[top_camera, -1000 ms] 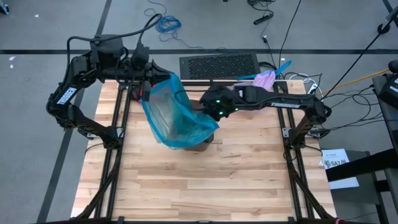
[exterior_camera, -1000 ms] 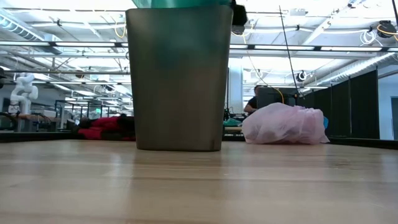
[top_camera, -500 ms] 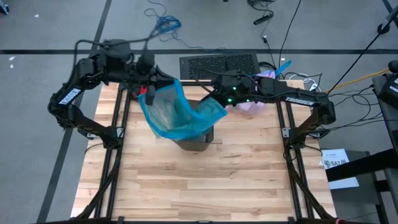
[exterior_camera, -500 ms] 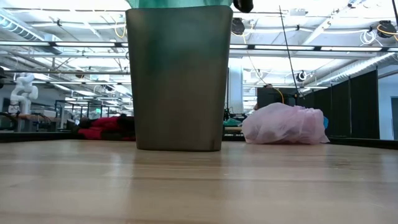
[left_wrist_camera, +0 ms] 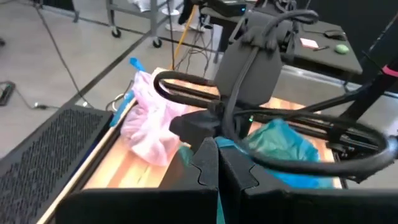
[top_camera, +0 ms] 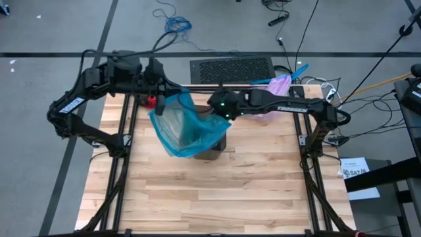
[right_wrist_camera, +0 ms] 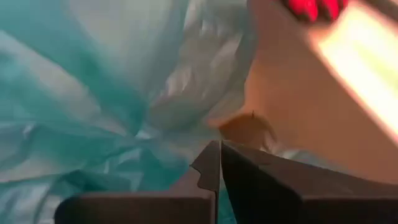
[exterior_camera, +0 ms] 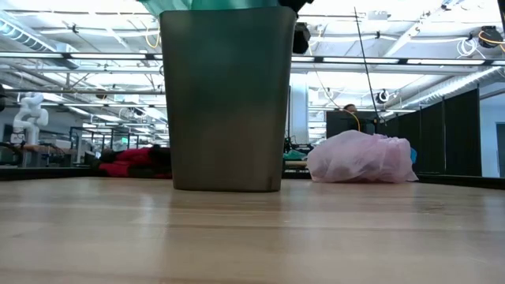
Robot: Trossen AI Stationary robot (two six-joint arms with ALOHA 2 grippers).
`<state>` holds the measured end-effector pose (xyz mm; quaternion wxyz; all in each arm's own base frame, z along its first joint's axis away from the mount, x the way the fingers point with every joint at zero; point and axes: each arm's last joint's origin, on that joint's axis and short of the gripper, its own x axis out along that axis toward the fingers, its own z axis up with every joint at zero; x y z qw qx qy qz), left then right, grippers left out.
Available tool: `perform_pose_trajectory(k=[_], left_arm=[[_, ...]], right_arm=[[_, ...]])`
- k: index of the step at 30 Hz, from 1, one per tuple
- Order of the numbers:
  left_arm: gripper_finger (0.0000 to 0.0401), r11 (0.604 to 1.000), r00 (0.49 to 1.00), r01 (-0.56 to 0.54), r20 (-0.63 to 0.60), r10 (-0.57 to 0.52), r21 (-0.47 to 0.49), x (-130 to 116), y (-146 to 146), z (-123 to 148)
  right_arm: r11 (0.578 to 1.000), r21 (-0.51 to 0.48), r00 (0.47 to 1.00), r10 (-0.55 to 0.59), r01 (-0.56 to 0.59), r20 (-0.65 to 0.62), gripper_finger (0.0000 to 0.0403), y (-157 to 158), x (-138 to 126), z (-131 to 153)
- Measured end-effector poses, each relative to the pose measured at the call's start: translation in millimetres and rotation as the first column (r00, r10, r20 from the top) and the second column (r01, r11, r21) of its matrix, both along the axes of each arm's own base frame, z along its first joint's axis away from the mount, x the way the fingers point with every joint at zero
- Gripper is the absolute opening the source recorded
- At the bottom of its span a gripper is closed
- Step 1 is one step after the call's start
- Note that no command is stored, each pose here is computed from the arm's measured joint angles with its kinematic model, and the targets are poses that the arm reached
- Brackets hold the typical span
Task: Place trash/remove bag and relplace
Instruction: Insert the new blue trash bag into the trash bin
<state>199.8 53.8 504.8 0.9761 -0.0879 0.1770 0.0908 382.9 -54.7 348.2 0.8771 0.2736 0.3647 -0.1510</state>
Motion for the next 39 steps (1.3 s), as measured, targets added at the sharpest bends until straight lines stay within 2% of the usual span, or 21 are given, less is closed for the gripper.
perform_pose_trajectory(k=[4, 8, 15, 18, 21, 25, 31, 35, 39], left_arm=[[0.0000, 1.000, 1.000, -0.020, -0.015, 0.020, -0.020, -1.6, -0.1, -8.2], [0.0000, 0.999, 0.999, -0.032, 0.017, 0.033, -0.034, -1.7, 0.0, -10.9], [0.0000, 0.999, 0.999, -0.031, 0.025, 0.032, -0.032, -3.1, -0.5, -11.1], [0.0000, 0.999, 0.999, -0.031, 0.026, 0.032, -0.032, -3.0, -0.4, -11.0], [0.0000, 0.999, 0.999, -0.031, 0.028, 0.032, -0.032, -3.3, -0.5, -10.7], [0.0000, 0.999, 0.999, -0.032, 0.037, 0.033, -0.030, -7.0, -1.5, -9.1], [0.0000, 0.999, 0.998, -0.033, 0.049, 0.034, -0.029, -11.3, -2.7, -7.0], [0.0000, 0.999, 0.998, -0.033, 0.047, 0.034, -0.029, -11.0, -2.7, -7.2], [0.0000, 0.999, 0.998, -0.037, 0.048, 0.039, -0.033, -11.2, -2.6, -7.2]], right_arm=[[0.999, 0.048, 1.000, 0.016, -0.016, -0.003, 0.0011, 1.0, 1.1, -2.3], [0.999, 0.045, 0.998, 0.010, -0.013, 0.067, 0.0028, 1.2, -12.6, 19.3], [0.999, 0.016, 0.987, -0.035, 0.032, 0.155, 0.0125, -6.3, -41.0, 51.6], [0.999, 0.006, 0.986, -0.041, 0.041, 0.159, 0.0167, -7.5, -42.0, 52.8], [1.000, 0.000, 0.990, -0.031, 0.031, 0.134, 0.0191, -7.9, -35.9, 45.5], [1.000, -0.009, 0.982, -0.027, 0.029, 0.189, 0.0198, -7.3, -36.3, 52.5], [0.996, -0.041, 0.947, -0.059, 0.075, 0.317, 0.0199, -16.4, -63.1, 84.3], [0.994, -0.052, 0.948, -0.079, 0.099, 0.309, 0.0199, -25.3, -66.0, 84.0], [0.995, -0.071, 0.962, -0.050, 0.072, 0.269, 0.0199, -26.3, -67.1, 79.9]])
